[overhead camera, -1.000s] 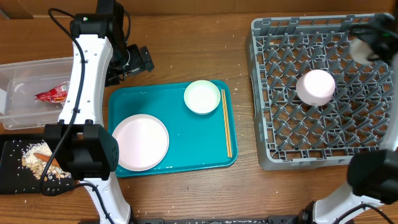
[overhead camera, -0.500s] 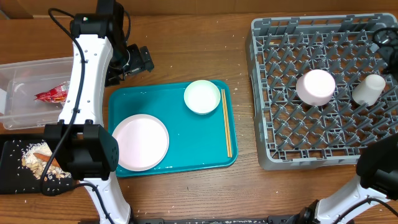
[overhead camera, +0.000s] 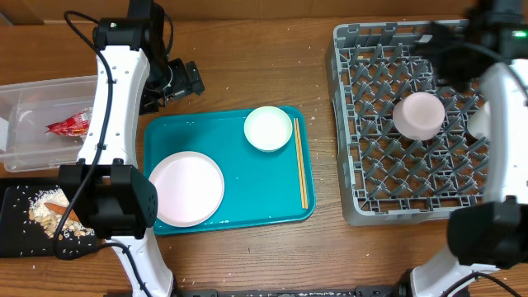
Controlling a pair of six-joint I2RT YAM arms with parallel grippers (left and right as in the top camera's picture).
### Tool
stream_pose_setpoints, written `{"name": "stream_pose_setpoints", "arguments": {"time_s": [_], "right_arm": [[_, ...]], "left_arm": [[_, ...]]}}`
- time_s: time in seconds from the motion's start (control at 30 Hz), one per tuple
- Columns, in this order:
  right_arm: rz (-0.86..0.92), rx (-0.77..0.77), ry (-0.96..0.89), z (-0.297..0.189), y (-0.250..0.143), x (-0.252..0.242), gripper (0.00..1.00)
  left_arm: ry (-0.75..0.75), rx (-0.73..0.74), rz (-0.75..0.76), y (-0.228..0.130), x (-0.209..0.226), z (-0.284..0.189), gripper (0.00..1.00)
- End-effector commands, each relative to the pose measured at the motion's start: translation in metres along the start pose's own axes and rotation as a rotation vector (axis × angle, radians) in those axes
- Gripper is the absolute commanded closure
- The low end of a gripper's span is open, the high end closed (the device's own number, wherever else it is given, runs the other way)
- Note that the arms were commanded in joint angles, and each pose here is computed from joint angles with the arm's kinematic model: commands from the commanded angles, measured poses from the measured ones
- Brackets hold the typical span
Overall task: Sort waste into correct bins and load items into the dishwasher
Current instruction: 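Move the right gripper to the white bowl and grasp its rim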
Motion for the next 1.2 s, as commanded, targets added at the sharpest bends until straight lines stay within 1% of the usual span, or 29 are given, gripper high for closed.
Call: {"name": "stream_pose_setpoints", "arguments": {"time_s": [0.0,0.07,0.1,0.17,0.2,0.23,0.27,0.37,0.53,0.67,0.83,0.93,1.17], "right_arm": [[-0.185,0.073,0.089,-0.005,-0.062,0.055,0.07],[-0.278,0.101,0.100,0.006,-0.099,0.078,0.12],[-0.316,0.110,0.105,0.010,-0.115,0.086,0.18],[-0.407,0.133,0.117,0.023,-0.155,0.102,0.34],[-0.454,0.140,0.117,0.030,-0.176,0.108,0.37],[-0.486,0.140,0.115,0.035,-0.191,0.110,0.39],[-0.537,0.142,0.114,0.045,-0.215,0.113,0.41],[-0.613,0.165,0.137,0.062,-0.258,0.114,0.41],[-0.686,0.195,0.175,0.089,-0.307,0.106,0.42],[-0.778,0.201,0.188,0.114,-0.326,0.092,0.41],[-0.882,0.219,0.159,0.137,-0.334,0.079,0.41],[-0.948,0.202,0.151,0.147,-0.334,0.077,0.40],[-0.983,0.218,0.119,0.164,-0.339,0.069,0.40]], "left_arm": [[-0.009,0.000,-0.007,-0.003,-0.004,-0.002,0.00],[-0.009,0.000,-0.007,-0.003,-0.004,-0.002,0.00],[-0.009,0.000,-0.007,-0.003,-0.004,-0.002,0.00],[-0.009,0.000,-0.007,-0.003,-0.004,-0.002,0.00],[-0.009,0.000,-0.007,-0.003,-0.004,-0.002,0.00],[-0.009,0.000,-0.007,-0.003,-0.004,-0.002,0.00],[-0.009,0.000,-0.007,-0.003,-0.004,-0.002,0.00],[-0.009,0.000,-0.007,-0.003,-0.004,-0.002,0.00],[-0.009,0.000,-0.007,-0.003,-0.004,-0.002,0.00],[-0.009,0.000,-0.007,-0.003,-0.004,-0.002,0.00],[-0.009,0.000,-0.007,-0.003,-0.004,-0.002,0.00],[-0.009,0.000,-0.007,-0.003,-0.004,-0.002,0.00],[-0.009,0.000,-0.007,-0.003,-0.004,-0.002,0.00]]}}
Point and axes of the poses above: each gripper's point midway between its finger pads, its own z axis out along the fingers, its own x axis along the line the jaws close on, y = z × x, the point moved 2 cm from there along -z, back along the fingers, and after that the axes turned 14 degrees about z, right-handed, at the moved point
